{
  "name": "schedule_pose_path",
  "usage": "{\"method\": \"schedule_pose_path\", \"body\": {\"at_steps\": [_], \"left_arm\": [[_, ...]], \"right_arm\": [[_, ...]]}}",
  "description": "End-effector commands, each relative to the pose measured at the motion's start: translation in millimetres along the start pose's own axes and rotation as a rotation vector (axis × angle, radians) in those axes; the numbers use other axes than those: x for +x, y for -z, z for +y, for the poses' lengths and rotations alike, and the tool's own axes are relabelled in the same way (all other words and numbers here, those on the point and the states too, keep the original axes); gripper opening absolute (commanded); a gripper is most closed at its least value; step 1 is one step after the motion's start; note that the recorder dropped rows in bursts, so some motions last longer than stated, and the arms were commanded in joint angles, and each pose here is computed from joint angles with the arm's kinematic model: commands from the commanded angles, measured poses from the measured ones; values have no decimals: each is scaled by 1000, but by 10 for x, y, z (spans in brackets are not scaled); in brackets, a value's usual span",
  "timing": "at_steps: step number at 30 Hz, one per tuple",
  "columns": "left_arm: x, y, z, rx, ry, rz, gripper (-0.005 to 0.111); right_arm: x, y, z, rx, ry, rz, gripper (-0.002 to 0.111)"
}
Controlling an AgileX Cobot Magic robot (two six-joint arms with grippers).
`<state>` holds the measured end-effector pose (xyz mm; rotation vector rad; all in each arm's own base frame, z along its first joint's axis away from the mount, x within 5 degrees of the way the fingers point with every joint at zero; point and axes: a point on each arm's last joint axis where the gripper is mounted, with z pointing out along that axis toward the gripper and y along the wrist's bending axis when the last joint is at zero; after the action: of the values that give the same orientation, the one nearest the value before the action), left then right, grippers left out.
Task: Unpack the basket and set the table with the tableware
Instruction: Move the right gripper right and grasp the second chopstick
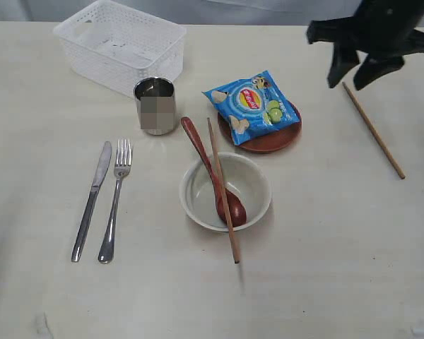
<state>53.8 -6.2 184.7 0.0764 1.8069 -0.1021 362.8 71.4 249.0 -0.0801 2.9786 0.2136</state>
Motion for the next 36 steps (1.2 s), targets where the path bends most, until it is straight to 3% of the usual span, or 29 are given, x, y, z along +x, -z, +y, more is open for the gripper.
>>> {"method": "schedule_pose_path", "body": {"at_steps": [1, 5, 9, 24, 36], "left_arm": [[4, 0, 1, -2, 1, -4, 0], [4, 0, 1, -2, 1, -4, 0], [4, 0, 1, -2, 1, -4, 0], [4, 0, 1, -2, 1, -4, 0], [4, 0, 1, -2, 1, -4, 0]], "right_arm": [[-105, 95, -518, 53, -64, -94, 41], [-184, 102, -841, 123, -103, -179, 41], [-214, -46, -977, 129, -133, -158, 41], [-313, -902, -1107, 109, -56, -37, 41], [-318, -1224, -1109, 54, 32, -7, 41]]}}
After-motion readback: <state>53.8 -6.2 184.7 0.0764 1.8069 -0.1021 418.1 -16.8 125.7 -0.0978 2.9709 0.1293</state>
